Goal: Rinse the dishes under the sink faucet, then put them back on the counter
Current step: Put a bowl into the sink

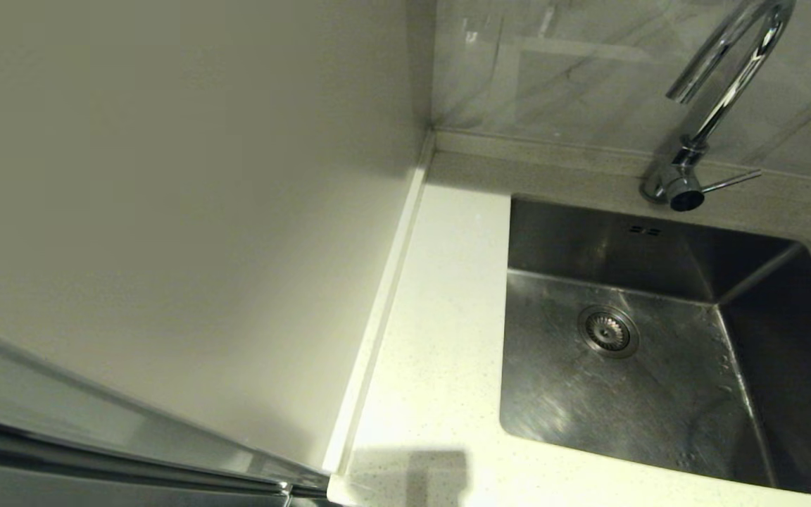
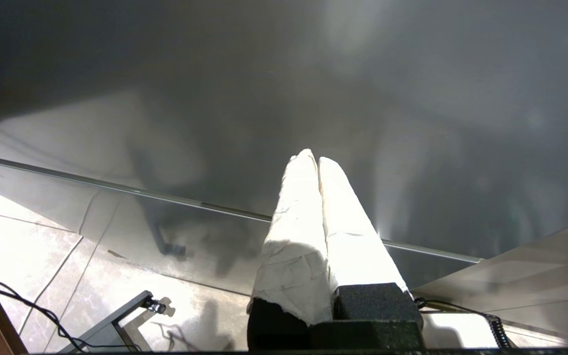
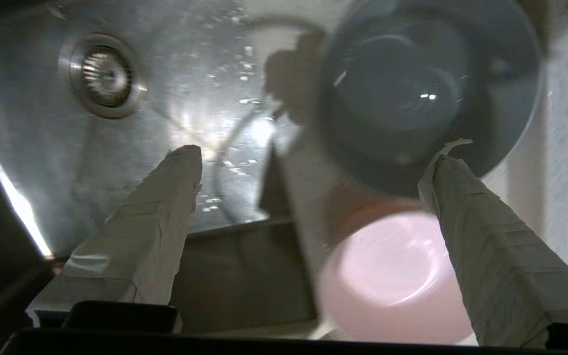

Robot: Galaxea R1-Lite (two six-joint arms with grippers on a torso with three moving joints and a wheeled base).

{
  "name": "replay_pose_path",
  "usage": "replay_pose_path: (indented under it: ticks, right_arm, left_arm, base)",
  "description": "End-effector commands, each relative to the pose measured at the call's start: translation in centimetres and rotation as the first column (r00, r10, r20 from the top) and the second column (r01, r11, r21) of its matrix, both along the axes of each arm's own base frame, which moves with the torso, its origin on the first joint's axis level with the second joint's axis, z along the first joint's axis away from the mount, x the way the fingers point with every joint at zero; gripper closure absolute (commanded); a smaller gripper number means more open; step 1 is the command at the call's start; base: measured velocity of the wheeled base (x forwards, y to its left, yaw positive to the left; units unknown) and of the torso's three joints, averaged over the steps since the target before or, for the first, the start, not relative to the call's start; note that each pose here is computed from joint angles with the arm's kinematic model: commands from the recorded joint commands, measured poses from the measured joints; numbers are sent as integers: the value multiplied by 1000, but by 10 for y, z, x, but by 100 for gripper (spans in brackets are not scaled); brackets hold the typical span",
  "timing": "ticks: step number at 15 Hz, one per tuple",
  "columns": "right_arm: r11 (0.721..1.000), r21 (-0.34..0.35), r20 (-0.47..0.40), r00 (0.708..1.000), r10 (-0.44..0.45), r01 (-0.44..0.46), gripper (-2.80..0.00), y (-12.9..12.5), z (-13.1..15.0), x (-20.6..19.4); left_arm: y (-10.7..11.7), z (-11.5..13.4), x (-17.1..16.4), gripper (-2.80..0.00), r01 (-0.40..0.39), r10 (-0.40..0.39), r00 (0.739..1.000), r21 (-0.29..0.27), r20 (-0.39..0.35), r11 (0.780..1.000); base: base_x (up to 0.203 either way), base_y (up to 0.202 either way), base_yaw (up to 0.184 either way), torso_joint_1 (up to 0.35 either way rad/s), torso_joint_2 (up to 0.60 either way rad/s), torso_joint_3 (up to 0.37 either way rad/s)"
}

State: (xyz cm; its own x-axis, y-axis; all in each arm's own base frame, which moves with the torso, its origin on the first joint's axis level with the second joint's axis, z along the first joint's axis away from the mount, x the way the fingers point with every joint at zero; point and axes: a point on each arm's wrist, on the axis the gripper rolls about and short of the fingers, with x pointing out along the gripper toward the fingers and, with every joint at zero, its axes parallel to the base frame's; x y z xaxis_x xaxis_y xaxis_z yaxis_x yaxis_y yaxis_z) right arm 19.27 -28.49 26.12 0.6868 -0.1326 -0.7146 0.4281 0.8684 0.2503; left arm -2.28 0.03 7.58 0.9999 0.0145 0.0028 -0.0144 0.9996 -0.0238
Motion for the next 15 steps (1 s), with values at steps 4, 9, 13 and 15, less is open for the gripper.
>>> replay_pose_path:
  ticks: [4,9,13,15]
  right_arm:
    - [997,20,-80,994,75,-74,-280,-33,-46,10]
    - [987,-33,-101,983,150,-154,-280,-11,-36,-3]
    - [975,-49,-145,967,210,-219,-280,4,-41,-1]
    - [966,-54,-146,959,241,-251,-280,7,-43,5]
  left_arm:
    - [0,0,0,0,-1,1,1000,-1,3,1000]
    - [0,0,0,0,0,0,1000,0,3,1000]
    - [0,0,0,0,0,0,1000,-1,3,1000]
    - [0,0,0,0,-1,1,1000,1,3,1000]
  base:
    - [0,0,0,0,0,0]
    - [0,0,0,0,0,0]
    - [0,0,0,0,0,0]
    - [0,0,0,0,0,0]
